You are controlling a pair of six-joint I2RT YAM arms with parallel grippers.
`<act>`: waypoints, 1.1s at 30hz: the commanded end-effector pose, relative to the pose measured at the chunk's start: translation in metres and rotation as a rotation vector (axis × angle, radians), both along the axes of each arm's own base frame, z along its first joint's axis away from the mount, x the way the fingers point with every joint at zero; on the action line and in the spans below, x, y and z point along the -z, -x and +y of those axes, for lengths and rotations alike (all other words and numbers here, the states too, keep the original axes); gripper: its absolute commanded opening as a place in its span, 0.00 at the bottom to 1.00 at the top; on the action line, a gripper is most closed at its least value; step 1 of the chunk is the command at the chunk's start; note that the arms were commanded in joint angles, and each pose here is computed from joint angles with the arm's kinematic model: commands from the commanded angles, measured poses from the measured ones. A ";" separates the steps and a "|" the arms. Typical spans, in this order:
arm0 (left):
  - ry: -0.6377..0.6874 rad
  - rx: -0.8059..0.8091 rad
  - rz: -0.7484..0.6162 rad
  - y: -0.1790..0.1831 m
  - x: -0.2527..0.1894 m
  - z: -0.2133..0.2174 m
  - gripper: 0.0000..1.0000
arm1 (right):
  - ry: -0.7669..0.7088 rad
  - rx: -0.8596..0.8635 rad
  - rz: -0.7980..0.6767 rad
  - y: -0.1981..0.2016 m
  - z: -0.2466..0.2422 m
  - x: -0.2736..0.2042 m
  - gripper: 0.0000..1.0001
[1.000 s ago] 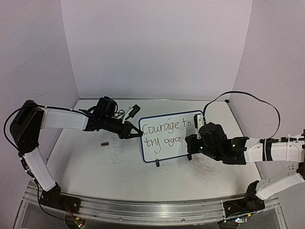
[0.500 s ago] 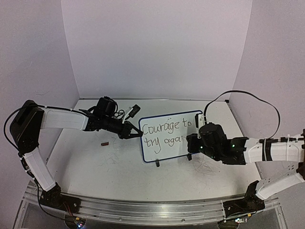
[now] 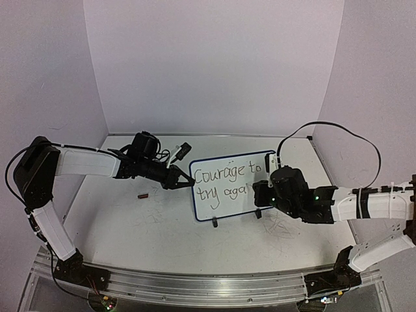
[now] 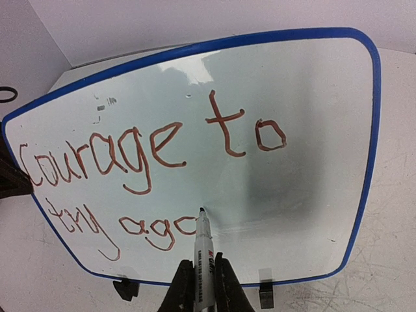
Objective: Write a sentence on the whiteboard
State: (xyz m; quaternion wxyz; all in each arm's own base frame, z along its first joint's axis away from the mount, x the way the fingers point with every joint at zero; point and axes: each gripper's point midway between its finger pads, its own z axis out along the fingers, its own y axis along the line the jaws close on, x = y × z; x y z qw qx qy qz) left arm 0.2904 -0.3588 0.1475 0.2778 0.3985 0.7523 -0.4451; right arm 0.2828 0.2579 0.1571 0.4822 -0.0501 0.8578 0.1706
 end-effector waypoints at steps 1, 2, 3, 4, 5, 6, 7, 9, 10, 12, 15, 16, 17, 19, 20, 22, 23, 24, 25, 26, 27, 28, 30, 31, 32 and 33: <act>-0.060 0.019 0.003 0.010 0.013 0.005 0.00 | -0.039 0.023 -0.052 -0.010 0.003 -0.022 0.00; -0.060 0.019 0.002 0.010 0.013 0.005 0.00 | -0.038 0.023 -0.054 -0.010 0.003 -0.023 0.00; -0.059 0.019 0.002 0.010 0.013 0.005 0.00 | -0.038 0.023 -0.057 -0.010 0.004 -0.024 0.00; -0.060 0.020 0.004 0.010 0.013 0.005 0.00 | -0.038 0.023 -0.059 -0.011 0.005 -0.025 0.00; -0.060 0.021 0.004 0.010 0.014 0.005 0.00 | -0.038 0.025 -0.061 -0.012 0.005 -0.026 0.00; -0.061 0.020 0.004 0.010 0.014 0.005 0.00 | -0.036 0.029 -0.062 -0.013 0.005 -0.026 0.00; -0.061 0.019 0.004 0.010 0.014 0.005 0.00 | -0.033 0.034 -0.062 -0.013 0.004 -0.025 0.00; -0.060 0.019 0.002 0.010 0.013 0.005 0.00 | -0.023 0.047 -0.056 -0.014 0.002 -0.021 0.00; -0.060 0.019 0.002 0.010 0.013 0.005 0.00 | -0.014 0.056 -0.049 -0.014 0.000 -0.018 0.00; -0.061 0.020 0.000 0.011 0.013 0.005 0.00 | -0.001 0.065 -0.029 -0.012 -0.003 -0.010 0.00; -0.060 0.021 0.002 0.011 0.013 0.005 0.00 | 0.010 0.070 -0.010 -0.011 -0.005 -0.003 0.00; -0.060 0.022 0.002 0.011 0.013 0.005 0.00 | 0.013 0.071 -0.005 -0.010 -0.005 -0.001 0.00; -0.060 0.022 0.003 0.011 0.014 0.004 0.00 | 0.016 0.073 -0.002 -0.010 -0.006 0.001 0.00; -0.061 0.021 0.002 0.011 0.014 0.004 0.00 | 0.018 0.081 -0.001 -0.009 -0.008 0.001 0.00; -0.061 0.022 0.002 0.011 0.013 0.004 0.00 | 0.018 0.081 -0.003 -0.009 -0.009 0.000 0.00; -0.062 0.023 0.004 0.011 0.014 0.004 0.00 | 0.006 0.064 -0.011 -0.008 -0.007 -0.006 0.00; -0.063 0.023 0.006 0.011 0.015 0.004 0.00 | 0.001 0.052 -0.015 -0.007 -0.005 -0.010 0.00; -0.064 0.023 0.005 0.011 0.015 0.004 0.00 | -0.004 0.043 -0.019 -0.006 -0.005 -0.012 0.00; -0.063 0.023 0.004 0.011 0.015 0.004 0.00 | -0.008 0.036 -0.021 -0.005 -0.005 -0.014 0.00; -0.063 0.023 0.004 0.011 0.015 0.004 0.00 | -0.011 0.031 -0.020 -0.004 -0.005 -0.014 0.00; -0.064 0.023 0.004 0.011 0.015 0.004 0.00 | -0.009 0.030 -0.013 -0.003 -0.005 -0.011 0.00; -0.064 0.023 0.005 0.011 0.015 0.004 0.00 | -0.006 0.029 -0.006 -0.002 -0.006 -0.008 0.00; -0.065 0.024 0.004 0.011 0.016 0.004 0.00 | 0.000 0.027 0.015 0.001 -0.007 0.000 0.00; -0.066 0.024 0.004 0.011 0.016 0.004 0.00 | 0.003 0.025 0.022 0.001 -0.007 0.003 0.00; -0.067 0.023 0.005 0.011 0.016 0.004 0.00 | 0.004 0.024 0.028 0.002 -0.007 0.005 0.00; -0.067 0.023 0.006 0.011 0.017 0.004 0.00 | 0.004 0.023 0.030 0.002 -0.006 0.006 0.00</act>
